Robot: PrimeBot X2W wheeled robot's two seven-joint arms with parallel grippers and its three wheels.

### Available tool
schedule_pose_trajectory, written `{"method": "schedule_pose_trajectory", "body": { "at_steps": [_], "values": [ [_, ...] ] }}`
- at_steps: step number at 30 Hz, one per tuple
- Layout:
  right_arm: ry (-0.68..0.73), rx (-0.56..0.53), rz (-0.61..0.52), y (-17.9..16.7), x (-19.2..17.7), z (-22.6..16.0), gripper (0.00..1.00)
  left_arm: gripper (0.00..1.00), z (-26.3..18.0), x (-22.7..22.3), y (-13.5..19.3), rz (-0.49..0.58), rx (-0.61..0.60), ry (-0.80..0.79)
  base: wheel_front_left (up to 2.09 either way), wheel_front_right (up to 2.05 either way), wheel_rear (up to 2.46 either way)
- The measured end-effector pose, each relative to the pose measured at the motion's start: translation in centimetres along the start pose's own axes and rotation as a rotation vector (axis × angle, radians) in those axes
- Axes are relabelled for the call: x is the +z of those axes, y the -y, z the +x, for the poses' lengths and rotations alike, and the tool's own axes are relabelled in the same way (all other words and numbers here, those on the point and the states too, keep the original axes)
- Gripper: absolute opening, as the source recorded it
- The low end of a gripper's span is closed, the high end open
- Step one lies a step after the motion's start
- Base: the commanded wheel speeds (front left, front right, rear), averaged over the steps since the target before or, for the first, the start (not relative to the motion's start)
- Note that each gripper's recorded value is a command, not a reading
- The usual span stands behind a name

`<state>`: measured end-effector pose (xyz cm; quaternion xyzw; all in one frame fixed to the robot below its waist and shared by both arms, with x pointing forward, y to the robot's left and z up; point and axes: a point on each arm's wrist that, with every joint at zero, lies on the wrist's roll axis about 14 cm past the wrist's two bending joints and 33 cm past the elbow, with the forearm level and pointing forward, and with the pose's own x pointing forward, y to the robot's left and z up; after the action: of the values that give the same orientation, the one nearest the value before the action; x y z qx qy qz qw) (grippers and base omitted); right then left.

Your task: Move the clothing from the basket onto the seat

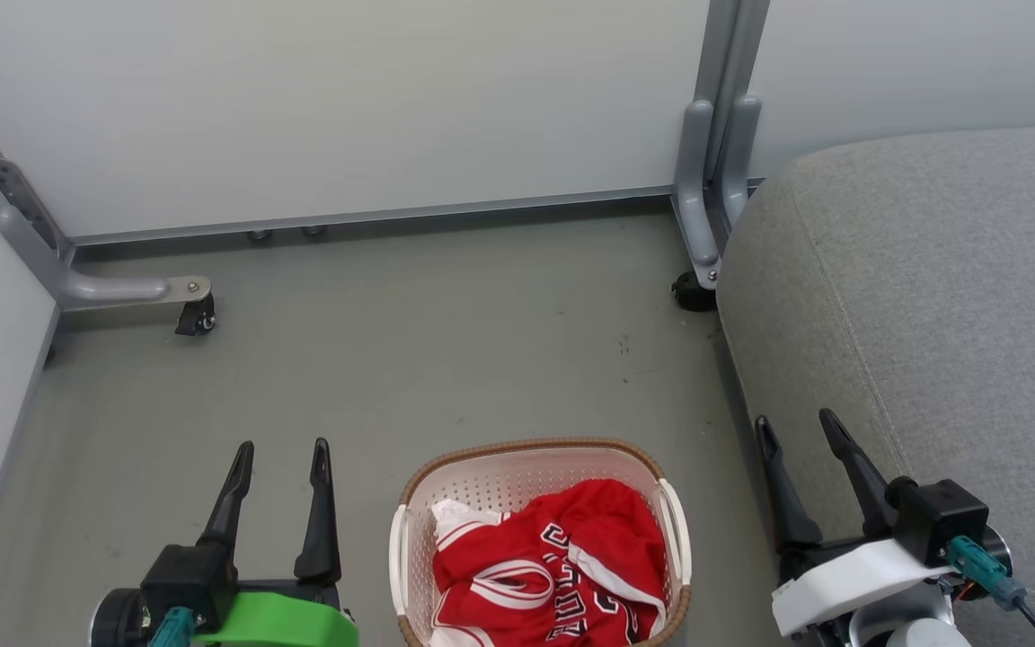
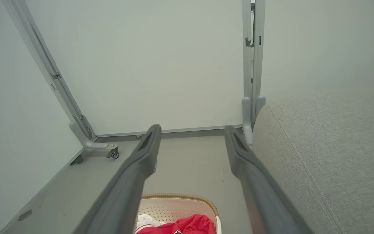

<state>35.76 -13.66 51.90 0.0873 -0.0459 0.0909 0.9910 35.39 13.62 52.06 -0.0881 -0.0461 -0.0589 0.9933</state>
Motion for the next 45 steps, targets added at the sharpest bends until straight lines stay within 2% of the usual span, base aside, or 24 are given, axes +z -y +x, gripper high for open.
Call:
{"method": "schedule_pose_trajectory", "body": {
  "at_steps": [24,45],
  "values": [
    [0.014,0.077,-0.168,-1.8,-0.1,-0.3,1.0,1.0,-0.6,0.0,1.6,0.169,-0.065,0.029,0.0,0.0,0.0],
    [-0.005,0.069,-0.161,-1.5,-0.7,-0.2,1.0,1.0,-0.4,-1.1,1.7,0.164,-0.073,-0.005,0.0,0.0,0.0]
  ]
}}
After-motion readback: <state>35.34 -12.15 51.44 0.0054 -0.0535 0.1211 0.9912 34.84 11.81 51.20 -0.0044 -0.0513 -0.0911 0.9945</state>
